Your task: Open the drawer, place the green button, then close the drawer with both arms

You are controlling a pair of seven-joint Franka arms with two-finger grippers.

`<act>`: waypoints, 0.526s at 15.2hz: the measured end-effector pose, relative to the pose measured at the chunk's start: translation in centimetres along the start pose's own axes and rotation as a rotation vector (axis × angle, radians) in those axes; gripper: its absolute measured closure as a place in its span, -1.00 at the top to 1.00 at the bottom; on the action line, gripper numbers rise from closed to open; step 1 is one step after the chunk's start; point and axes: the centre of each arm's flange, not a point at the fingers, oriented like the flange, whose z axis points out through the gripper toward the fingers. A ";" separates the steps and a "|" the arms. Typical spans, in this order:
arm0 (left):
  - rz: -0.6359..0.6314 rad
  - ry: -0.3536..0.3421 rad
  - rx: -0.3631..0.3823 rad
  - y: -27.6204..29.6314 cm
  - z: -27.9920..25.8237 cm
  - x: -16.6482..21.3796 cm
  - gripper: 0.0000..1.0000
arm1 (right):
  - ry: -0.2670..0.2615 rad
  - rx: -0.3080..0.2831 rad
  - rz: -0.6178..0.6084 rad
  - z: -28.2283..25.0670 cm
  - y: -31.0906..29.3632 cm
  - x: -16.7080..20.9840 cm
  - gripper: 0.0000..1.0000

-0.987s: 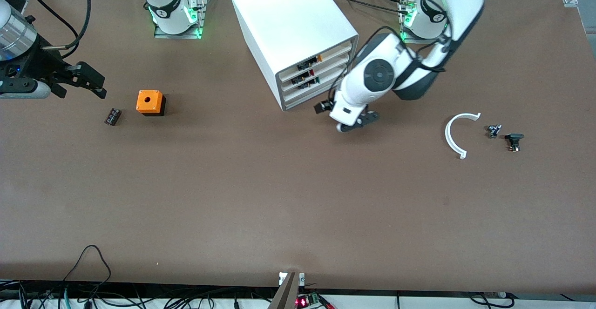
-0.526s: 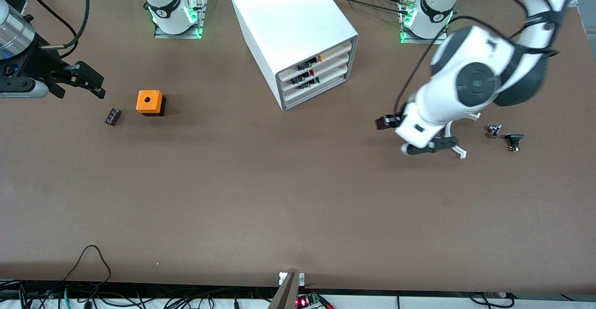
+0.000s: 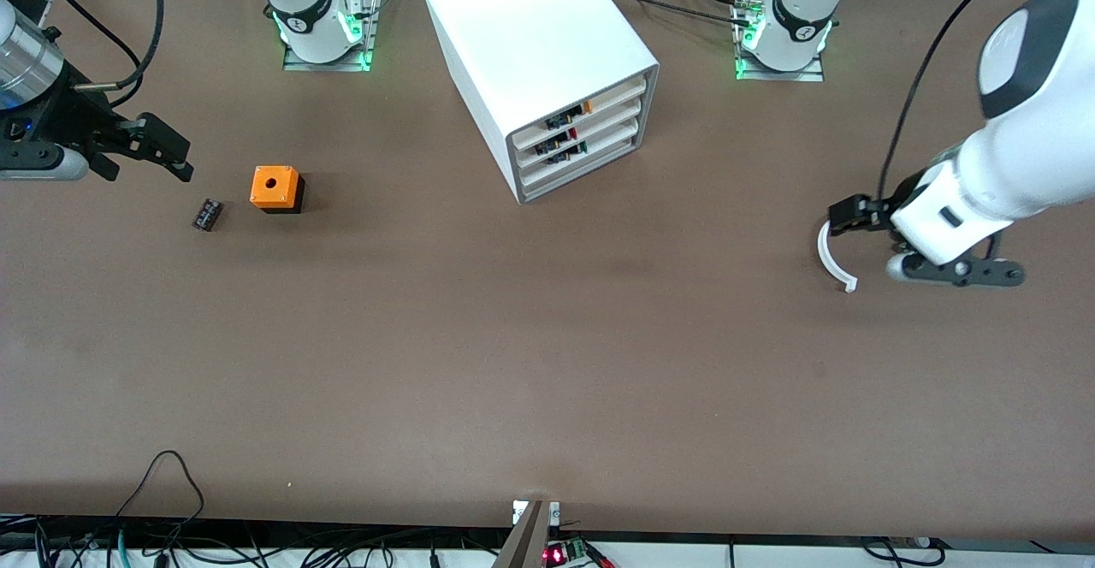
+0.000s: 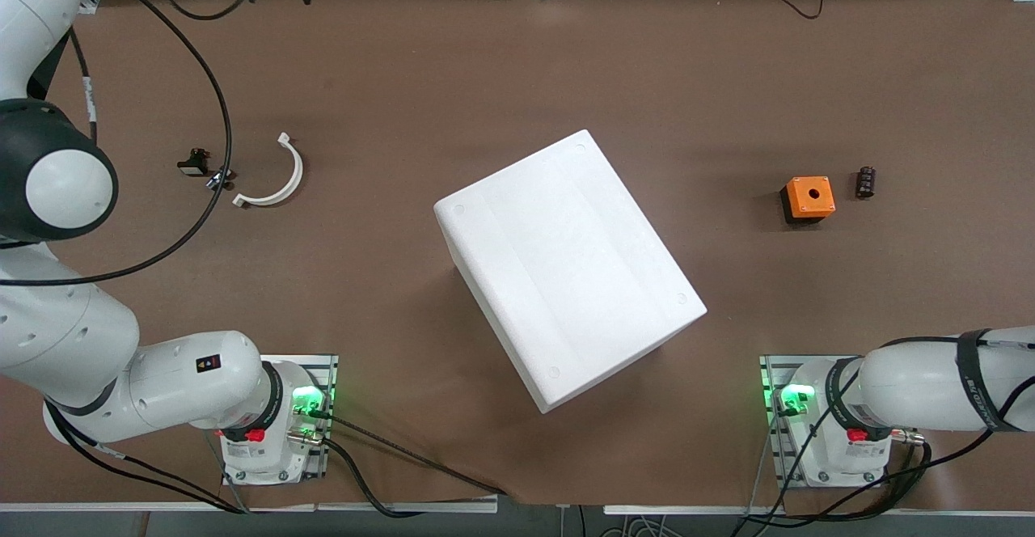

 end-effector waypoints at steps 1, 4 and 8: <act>0.020 0.015 0.018 -0.5 -1.1 -0.9 1.00 | 0.000 0.000 0.000 0.0 0.0 0.0 1.00; -0.003 0.067 0.008 -2.4 -3.5 -4.4 1.00 | 0.000 0.000 0.001 0.0 0.0 0.0 1.00; -0.032 0.142 0.008 -4.4 -3.4 -7.7 1.00 | 0.000 0.000 0.001 0.0 0.0 0.0 1.00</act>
